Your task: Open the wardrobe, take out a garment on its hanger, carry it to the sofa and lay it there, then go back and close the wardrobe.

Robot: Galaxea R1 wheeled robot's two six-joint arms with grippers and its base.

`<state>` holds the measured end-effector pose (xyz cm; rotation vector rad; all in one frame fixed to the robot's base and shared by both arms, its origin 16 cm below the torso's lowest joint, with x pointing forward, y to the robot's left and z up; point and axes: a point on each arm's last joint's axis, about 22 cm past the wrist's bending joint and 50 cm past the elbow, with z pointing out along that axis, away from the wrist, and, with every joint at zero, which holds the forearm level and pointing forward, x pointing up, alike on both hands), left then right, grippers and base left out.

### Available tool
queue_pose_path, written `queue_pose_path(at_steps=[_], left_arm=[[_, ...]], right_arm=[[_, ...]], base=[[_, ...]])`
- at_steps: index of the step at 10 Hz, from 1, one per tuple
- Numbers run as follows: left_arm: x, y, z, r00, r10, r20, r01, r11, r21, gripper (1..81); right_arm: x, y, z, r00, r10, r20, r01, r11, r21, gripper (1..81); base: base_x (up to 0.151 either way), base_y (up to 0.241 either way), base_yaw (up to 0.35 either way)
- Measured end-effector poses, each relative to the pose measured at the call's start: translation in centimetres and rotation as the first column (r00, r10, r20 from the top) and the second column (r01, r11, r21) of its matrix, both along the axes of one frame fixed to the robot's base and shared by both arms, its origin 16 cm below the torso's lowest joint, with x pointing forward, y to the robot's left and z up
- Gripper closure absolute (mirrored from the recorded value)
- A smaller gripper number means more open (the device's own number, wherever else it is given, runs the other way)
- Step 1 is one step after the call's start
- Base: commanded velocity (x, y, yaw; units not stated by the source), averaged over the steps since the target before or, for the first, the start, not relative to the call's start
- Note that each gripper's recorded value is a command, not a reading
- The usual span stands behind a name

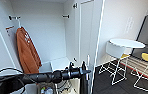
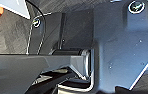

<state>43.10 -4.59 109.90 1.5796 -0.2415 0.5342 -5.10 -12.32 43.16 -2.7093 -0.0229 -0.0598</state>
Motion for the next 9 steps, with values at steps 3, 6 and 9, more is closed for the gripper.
queue_pose_path(at_steps=[3,6,9], left_arm=[[-0.41,-0.83,0.06,1.0,-0.015,0.0,0.015,1.0,-0.003,81.1],[-0.16,-0.41,-0.04,1.0,-0.007,0.0,0.007,1.0,0.001,81.1],[-0.22,-0.61,0.0,1.0,-0.01,0.001,0.01,1.0,-0.001,81.1]], right_arm=[[-0.13,0.12,0.03,1.0,0.0,-0.002,0.0,1.0,0.002,1.0],[-0.13,0.09,0.02,1.0,0.0,-0.002,0.0,1.0,0.001,1.0],[0.09,0.07,0.01,1.0,0.0,0.0,0.0,1.0,0.001,1.0]], base=[[0.0,0.0,-0.281],[0.0,0.0,-0.284],[0.0,0.0,-0.284]])
